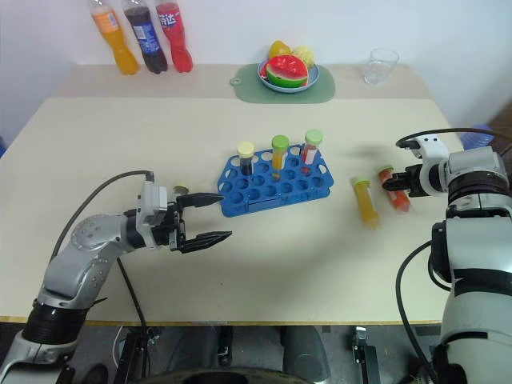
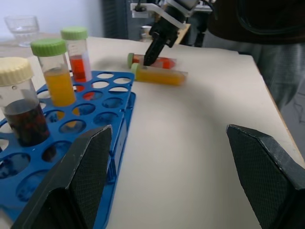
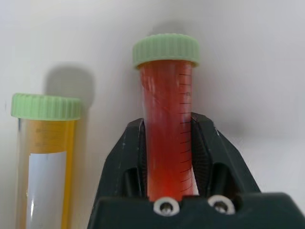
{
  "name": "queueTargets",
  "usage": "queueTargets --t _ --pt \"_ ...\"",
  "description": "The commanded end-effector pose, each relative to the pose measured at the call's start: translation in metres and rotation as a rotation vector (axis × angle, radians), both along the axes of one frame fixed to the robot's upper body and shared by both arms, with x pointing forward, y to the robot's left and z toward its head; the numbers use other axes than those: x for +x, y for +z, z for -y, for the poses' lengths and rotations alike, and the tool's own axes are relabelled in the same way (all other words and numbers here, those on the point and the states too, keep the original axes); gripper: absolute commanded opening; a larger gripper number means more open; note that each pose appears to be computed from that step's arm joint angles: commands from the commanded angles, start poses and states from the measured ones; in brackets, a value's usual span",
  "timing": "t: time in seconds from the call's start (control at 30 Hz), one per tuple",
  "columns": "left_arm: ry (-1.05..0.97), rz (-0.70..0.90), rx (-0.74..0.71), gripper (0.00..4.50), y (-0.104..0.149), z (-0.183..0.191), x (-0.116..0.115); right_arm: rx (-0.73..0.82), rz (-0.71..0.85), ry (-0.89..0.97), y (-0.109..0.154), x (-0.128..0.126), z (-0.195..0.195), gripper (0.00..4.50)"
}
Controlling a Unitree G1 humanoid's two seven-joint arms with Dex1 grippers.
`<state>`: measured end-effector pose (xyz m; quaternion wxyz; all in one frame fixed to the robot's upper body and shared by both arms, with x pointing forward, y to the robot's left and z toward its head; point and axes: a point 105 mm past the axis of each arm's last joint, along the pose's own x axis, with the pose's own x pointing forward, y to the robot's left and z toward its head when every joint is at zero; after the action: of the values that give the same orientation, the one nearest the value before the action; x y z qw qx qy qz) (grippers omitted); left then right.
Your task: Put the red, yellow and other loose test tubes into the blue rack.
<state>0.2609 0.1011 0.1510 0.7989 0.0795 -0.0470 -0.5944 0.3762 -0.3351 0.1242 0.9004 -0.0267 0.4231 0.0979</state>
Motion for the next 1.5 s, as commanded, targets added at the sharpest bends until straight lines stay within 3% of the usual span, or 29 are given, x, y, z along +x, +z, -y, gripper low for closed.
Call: queueTargets --t 0.03,0.23,0.3,0.37,0.5,0.67,0.93,1.5 --pt "-0.003 0.035 -0.02 3.97 0.011 0.0 -0.001 -0.01 0.052 0.057 0.005 0.003 0.001 0.76" --pt "-0.007 0.045 -0.028 3.97 0.013 0.001 0.006 0.036 0.4 0.074 0.059 0.017 0.011 0.76" --pt "-0.015 0.049 -0.029 3.97 0.012 0.002 0.009 -0.046 0.669 0.146 0.094 0.015 0.012 0.76" --pt "-0.02 0.048 -0.037 3.97 0.012 0.003 0.013 -0.119 0.836 0.218 0.112 0.0 0.004 0.76" --pt "-0.045 0.045 -0.04 3.97 0.011 0.005 0.018 -0.089 1.048 0.164 0.128 -0.021 -0.027 0.76" --pt "-0.078 0.034 -0.055 3.97 0.013 0.008 0.023 0.035 1.325 0.17 0.118 -0.056 -0.101 0.76" --pt "-0.089 0.043 -0.042 3.97 0.017 0.004 0.031 0.167 1.38 0.126 0.093 -0.045 -0.158 0.76" --pt "-0.026 0.044 -0.031 3.97 0.016 -0.008 0.025 0.223 1.261 0.146 0.028 -0.036 -0.175 0.76"
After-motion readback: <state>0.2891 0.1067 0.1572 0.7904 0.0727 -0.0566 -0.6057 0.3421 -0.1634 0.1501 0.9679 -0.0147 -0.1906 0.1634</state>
